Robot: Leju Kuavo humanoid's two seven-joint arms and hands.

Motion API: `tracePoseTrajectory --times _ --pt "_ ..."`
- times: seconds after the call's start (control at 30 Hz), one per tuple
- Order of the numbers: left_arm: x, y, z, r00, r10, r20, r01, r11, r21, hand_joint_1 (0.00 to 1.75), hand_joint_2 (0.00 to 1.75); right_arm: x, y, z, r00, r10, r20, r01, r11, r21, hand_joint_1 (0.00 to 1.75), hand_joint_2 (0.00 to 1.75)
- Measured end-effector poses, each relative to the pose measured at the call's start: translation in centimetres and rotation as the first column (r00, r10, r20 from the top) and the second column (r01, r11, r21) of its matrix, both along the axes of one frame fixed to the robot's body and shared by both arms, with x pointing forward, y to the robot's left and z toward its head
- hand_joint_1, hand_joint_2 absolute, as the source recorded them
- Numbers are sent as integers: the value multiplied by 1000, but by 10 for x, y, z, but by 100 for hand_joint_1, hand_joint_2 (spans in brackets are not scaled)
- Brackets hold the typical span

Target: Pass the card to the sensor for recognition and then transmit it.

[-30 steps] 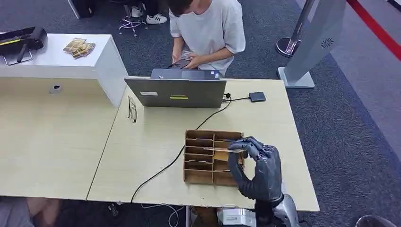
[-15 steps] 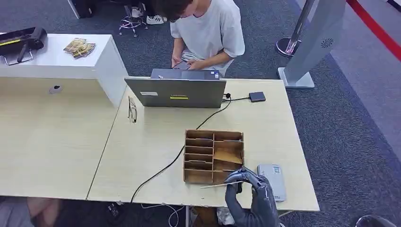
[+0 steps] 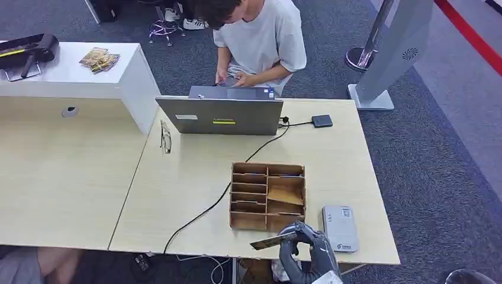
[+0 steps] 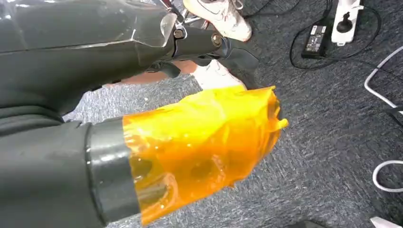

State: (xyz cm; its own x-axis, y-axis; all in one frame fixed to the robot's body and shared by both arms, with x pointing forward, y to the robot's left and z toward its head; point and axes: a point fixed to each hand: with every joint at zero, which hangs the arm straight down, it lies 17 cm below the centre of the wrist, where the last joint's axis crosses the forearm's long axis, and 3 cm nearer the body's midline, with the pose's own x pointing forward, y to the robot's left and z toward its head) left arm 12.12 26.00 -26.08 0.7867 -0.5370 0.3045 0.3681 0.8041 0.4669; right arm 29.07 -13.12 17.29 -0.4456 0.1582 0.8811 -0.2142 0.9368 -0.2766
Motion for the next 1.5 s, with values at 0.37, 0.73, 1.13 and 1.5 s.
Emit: tracePoseTrajectory --times 0.37,0.73,1.13,1.5 --pt "-2 1 -1 1000 -14 -2 14 1000 3 0 0 1 -17 -22 993 -65 -103 67 998 20 175 175" --pt "-1 3 -1 999 -38 4 38 999 2 0 0 -1 -34 -38 979 -130 -156 130 991 -11 175 175" --pt "0 4 0 998 -57 5 57 998 7 0 0 4 -56 -56 950 -209 -233 208 978 -28 175 175" --pt "1 4 0 997 -75 7 75 997 11 0 0 10 -72 -73 924 -256 -285 253 966 -46 175 175"
